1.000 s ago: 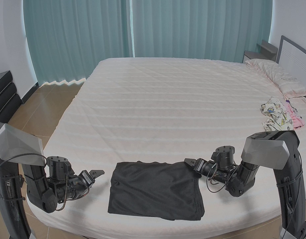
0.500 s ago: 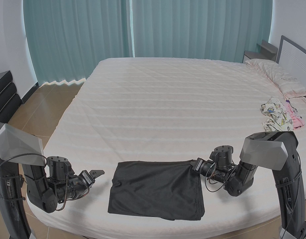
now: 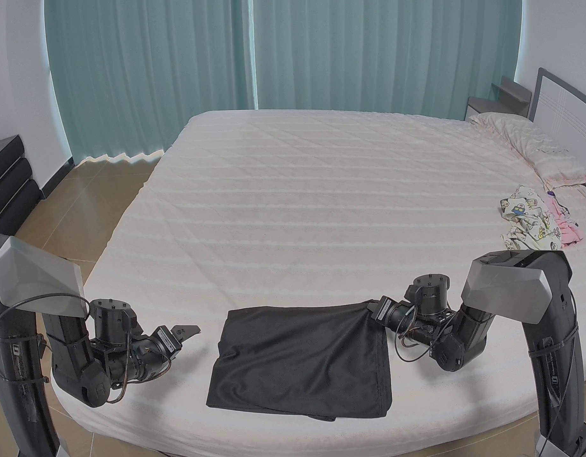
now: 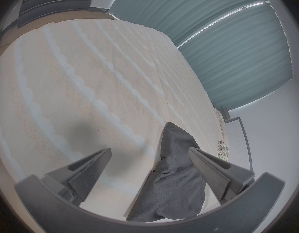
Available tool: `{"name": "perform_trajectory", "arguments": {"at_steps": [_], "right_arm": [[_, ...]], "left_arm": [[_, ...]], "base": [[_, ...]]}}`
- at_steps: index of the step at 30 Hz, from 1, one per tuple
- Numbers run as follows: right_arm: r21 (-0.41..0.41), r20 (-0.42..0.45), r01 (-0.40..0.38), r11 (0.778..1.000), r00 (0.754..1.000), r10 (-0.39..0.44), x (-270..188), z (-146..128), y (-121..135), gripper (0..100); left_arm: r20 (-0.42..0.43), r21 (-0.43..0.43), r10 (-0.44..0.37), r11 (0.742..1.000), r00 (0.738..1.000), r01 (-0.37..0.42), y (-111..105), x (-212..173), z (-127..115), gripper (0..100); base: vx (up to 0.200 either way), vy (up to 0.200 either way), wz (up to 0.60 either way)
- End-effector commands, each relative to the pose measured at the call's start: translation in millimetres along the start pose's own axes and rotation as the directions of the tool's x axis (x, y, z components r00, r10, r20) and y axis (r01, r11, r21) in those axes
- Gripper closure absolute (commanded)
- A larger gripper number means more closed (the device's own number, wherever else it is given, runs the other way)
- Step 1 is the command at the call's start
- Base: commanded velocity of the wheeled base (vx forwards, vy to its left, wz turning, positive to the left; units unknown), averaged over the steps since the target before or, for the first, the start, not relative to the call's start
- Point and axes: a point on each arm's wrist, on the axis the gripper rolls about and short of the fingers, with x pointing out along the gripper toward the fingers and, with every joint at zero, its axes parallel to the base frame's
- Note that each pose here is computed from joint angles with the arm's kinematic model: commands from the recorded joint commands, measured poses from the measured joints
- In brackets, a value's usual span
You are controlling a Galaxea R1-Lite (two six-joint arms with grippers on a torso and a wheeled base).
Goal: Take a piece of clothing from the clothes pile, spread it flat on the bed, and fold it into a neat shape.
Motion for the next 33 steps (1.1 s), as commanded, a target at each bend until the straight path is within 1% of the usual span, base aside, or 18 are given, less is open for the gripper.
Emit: {"name": "perform_trajectory", "arguments": {"at_steps": [1,3,4,11,14,17,18,19,20,21,23,26,28,29,31,32,33], "right_arm": [[-0.002,0.006,-0.003,1.000,1.000,0.003,0.6,1.5,0.9,100],[-0.002,0.013,0.001,1.000,1.000,-0.001,0.7,2.3,0.5,100],[-0.001,0.013,0.007,1.000,1.000,-0.007,0.1,2.5,-0.1,0],[-0.003,0.033,0.012,1.000,0.999,-0.012,-7.8,6.9,-4.5,0],[0.013,0.087,0.019,1.000,0.996,-0.020,-21.0,29.4,-7.2,0],[0.020,0.126,0.018,1.000,0.992,-0.020,-35.5,44.4,-6.9,0],[0.025,0.163,0.007,1.000,0.987,-0.011,-49.4,56.2,-3.3,0],[0.025,0.163,0.007,1.000,0.987,-0.011,-49.4,56.2,-3.3,0],[0.026,0.184,0.001,1.000,0.983,-0.006,-61.0,62.5,-0.8,0],[0.026,0.208,-0.006,1.000,0.978,0.001,-81.4,67.4,3.8,0],[0.022,0.237,-0.020,1.000,0.971,0.014,-105.0,70.5,8.0,0],[0.013,0.286,-0.035,0.999,0.958,0.030,-143.1,72.5,11.4,0],[-0.023,0.331,-0.037,0.999,0.943,0.042,-163.3,75.5,13.4,0],[-0.042,0.351,-0.016,0.999,0.936,0.029,-173.2,76.6,11.9,0],[-0.073,0.366,0.028,0.997,0.931,0.001,-193.3,74.4,11.3,0],[-0.076,0.372,0.036,0.997,0.928,-0.005,-204.9,72.7,12.6,0],[-0.076,0.372,0.036,0.997,0.928,-0.005,-206.7,72.3,12.8,0]], "left_arm": [[0.001,0.000,-0.001,1.000,1.000,0.001,-0.1,0.0,0.1,0],[-0.001,-0.001,0.002,1.000,1.000,-0.002,0.5,0.0,-0.3,0],[0.001,0.000,-0.001,1.000,1.000,0.001,-0.1,0.0,0.1,0],[-0.001,-0.001,0.002,1.000,1.000,-0.002,0.3,-0.9,-0.4,0],[0.013,0.008,-0.008,1.000,1.000,0.008,-2.4,-5.2,1.3,0],[0.057,0.023,-0.057,0.998,0.997,0.056,-12.2,-12.5,7.5,0],[0.088,0.037,-0.088,0.996,0.992,0.085,-18.7,-19.9,11.6,0],[0.088,0.037,-0.088,0.996,0.992,0.085,-18.7,-19.9,11.6,0],[0.107,0.052,-0.113,0.993,0.988,0.108,-24.0,-25.9,14.3,0],[0.138,0.088,-0.152,0.986,0.979,0.141,-33.0,-36.4,18.9,0],[0.164,0.146,-0.181,0.977,0.970,0.158,-39.4,-49.6,21.6,0],[0.202,0.239,-0.223,0.956,0.954,0.173,-47.0,-75.2,22.6,0],[0.220,0.264,-0.242,0.947,0.945,0.182,-49.4,-87.7,22.0,0],[0.228,0.273,-0.251,0.944,0.941,0.185,-50.2,-94.8,20.5,0],[0.246,0.291,-0.279,0.935,0.928,0.204,-52.5,-112.6,17.4,0],[0.254,0.300,-0.299,0.929,0.920,0.219,-53.2,-124.2,14.5,0],[0.256,0.301,-0.301,0.928,0.919,0.220,-53.4,-125.6,14.1,0]], "base": [[0.000,0.000,0.00],[0.000,0.000,0.00],[0.000,0.000,0.00],[0.000,0.000,0.00],[0.000,0.000,0.00],[0.000,0.000,0.00],[0.000,0.000,0.00],[0.000,0.000,0.00],[0.000,0.000,0.00],[0.000,0.000,0.00],[0.000,0.000,0.00],[0.000,0.000,0.00],[0.000,0.000,0.00],[0.000,0.000,0.00],[0.000,0.000,0.00],[0.000,0.000,0.00],[0.000,0.000,0.00]]}}
